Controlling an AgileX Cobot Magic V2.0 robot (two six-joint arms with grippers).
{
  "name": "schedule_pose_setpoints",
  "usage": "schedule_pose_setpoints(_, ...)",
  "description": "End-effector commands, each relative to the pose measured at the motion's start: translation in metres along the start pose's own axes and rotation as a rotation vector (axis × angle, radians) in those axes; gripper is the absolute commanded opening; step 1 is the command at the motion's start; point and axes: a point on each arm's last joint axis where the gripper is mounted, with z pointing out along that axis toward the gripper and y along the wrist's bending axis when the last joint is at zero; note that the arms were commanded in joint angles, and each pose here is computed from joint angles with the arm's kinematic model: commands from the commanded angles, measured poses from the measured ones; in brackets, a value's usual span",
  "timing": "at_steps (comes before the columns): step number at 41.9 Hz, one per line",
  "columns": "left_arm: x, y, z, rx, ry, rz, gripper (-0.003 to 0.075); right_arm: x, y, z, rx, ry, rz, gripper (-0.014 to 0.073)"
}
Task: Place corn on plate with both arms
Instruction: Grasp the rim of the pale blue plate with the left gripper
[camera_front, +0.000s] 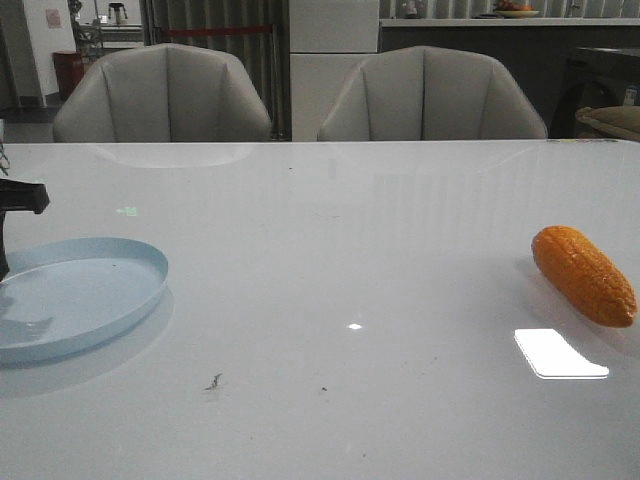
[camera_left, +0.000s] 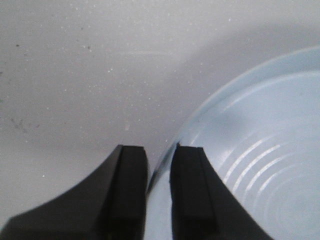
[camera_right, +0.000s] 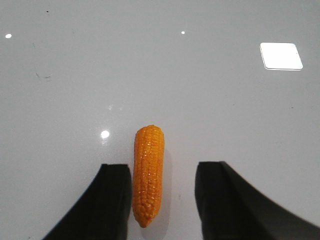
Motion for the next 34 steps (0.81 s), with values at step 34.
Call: schedule_pose_setpoints(34, -0.049, -0.009, -0.077, 0.028, -0.059, -0.004, 0.0090, -0.018, 0.002, -0.007, -0.012, -0.111, 0.002, 0.0415)
